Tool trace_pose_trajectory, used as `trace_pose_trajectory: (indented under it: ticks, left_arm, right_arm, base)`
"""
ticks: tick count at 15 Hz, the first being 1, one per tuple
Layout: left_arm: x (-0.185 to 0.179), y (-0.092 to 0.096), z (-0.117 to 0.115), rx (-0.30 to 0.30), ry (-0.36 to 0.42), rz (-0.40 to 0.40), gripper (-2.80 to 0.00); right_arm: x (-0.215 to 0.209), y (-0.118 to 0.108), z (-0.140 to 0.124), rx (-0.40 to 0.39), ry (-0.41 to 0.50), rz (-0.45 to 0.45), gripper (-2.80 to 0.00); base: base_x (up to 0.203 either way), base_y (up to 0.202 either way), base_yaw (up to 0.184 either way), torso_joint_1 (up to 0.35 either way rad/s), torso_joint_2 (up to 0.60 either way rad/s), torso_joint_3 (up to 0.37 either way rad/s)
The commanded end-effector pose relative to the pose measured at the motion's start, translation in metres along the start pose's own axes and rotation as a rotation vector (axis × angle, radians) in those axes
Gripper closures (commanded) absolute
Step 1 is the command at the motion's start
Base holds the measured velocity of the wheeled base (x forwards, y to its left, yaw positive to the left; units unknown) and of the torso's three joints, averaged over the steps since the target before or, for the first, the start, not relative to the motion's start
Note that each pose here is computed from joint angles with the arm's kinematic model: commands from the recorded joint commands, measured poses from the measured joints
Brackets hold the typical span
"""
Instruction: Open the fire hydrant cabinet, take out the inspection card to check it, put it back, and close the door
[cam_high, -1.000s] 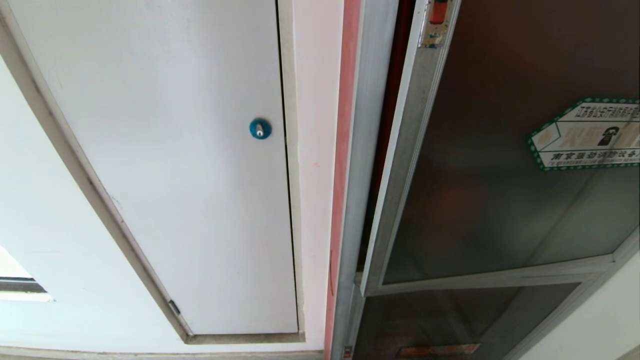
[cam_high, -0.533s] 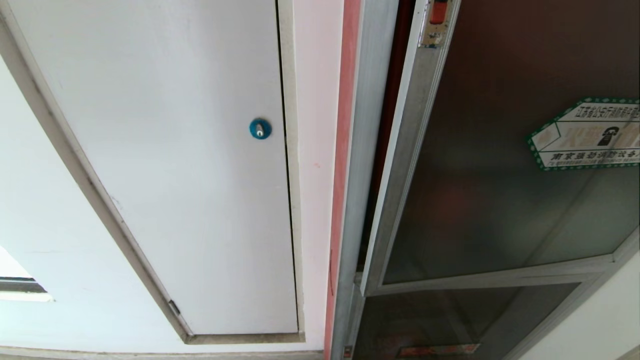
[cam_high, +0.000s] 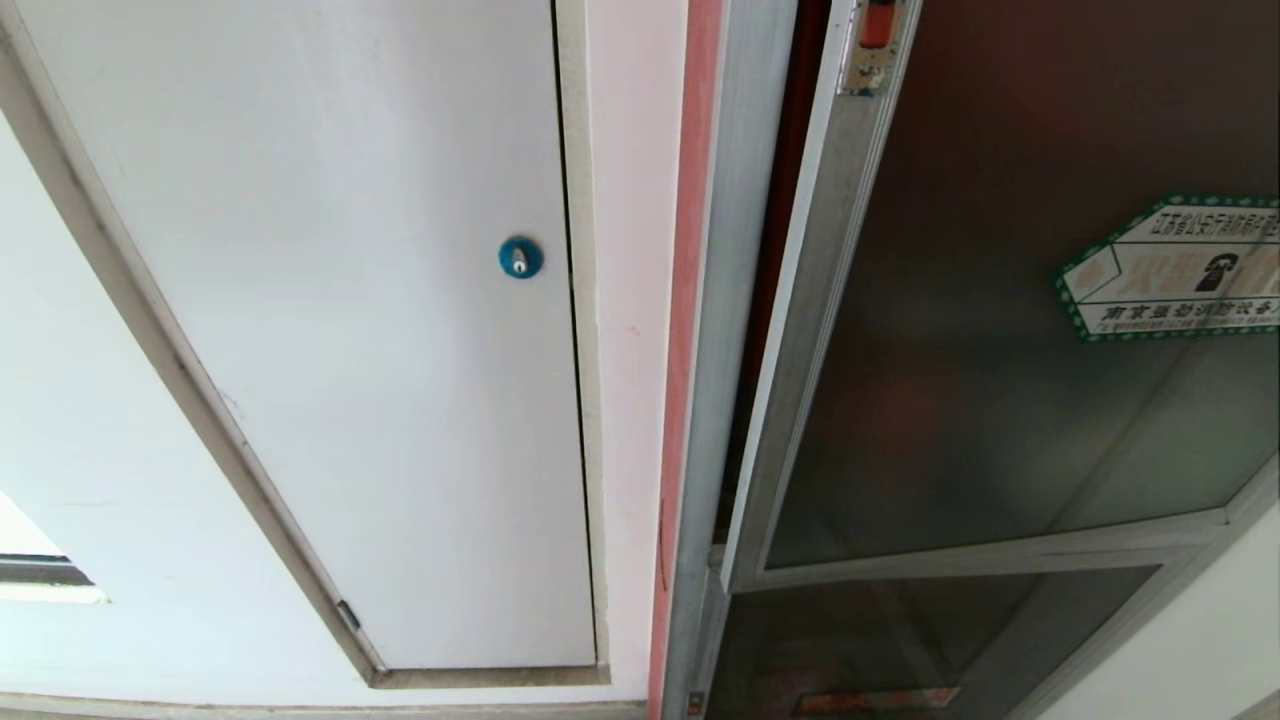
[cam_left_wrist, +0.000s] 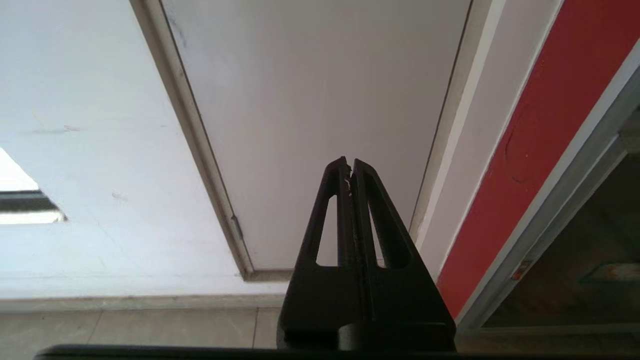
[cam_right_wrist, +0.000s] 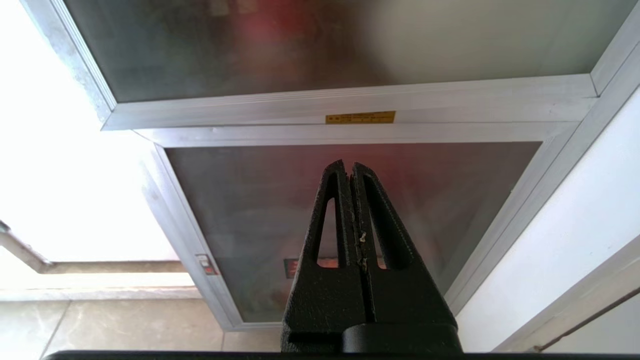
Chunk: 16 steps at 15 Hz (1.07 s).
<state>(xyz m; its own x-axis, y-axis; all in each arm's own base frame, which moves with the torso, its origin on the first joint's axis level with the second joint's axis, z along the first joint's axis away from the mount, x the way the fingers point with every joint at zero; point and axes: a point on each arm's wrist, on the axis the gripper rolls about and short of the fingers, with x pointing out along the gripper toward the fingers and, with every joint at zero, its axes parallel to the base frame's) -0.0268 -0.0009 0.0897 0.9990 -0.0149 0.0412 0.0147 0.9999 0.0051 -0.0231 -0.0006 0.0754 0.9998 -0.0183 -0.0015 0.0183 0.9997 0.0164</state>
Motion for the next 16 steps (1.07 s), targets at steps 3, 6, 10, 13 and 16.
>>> trace_pose_trajectory:
  ticks: [3, 6, 10, 13, 16]
  left_arm:
    - [0.006, -0.001, 0.038, -0.008, 0.007, -0.069, 0.0]
    - [0.032, -0.003, 0.077, -0.056, 0.093, -0.181, 0.0]
    - [0.101, -0.008, 0.11, -0.137, 0.207, -0.391, 0.0]
    - [0.135, -0.037, 0.134, -0.235, 0.252, -0.714, 0.0]
    - [0.172, -0.082, 0.15, -0.286, 0.348, -0.933, 0.0]
  right_arm:
    - [0.0, 0.0, 0.0, 0.003, 0.002, 0.0, 0.0]
    - [0.0, 0.0, 0.0, 0.003, 0.002, 0.0, 0.0]
    - [0.0, 0.0, 0.0, 0.003, 0.002, 0.0, 0.0]
    - [0.0, 0.0, 0.0, 0.003, 0.002, 0.0, 0.0]
    - [0.0, 0.0, 0.0, 0.0, 0.002, 0.0, 0.0]
  base:
    - [0.0, 0.0, 0.0, 0.0, 0.0, 0.0]
    - [0.0, 0.0, 0.0, 0.0, 0.0, 0.0]
    - [0.0, 0.0, 0.0, 0.0, 0.0, 0.0]
    - [0.0, 0.0, 0.0, 0.0, 0.0, 0.0]
    - [0.0, 0.0, 0.0, 0.0, 0.0, 0.0]
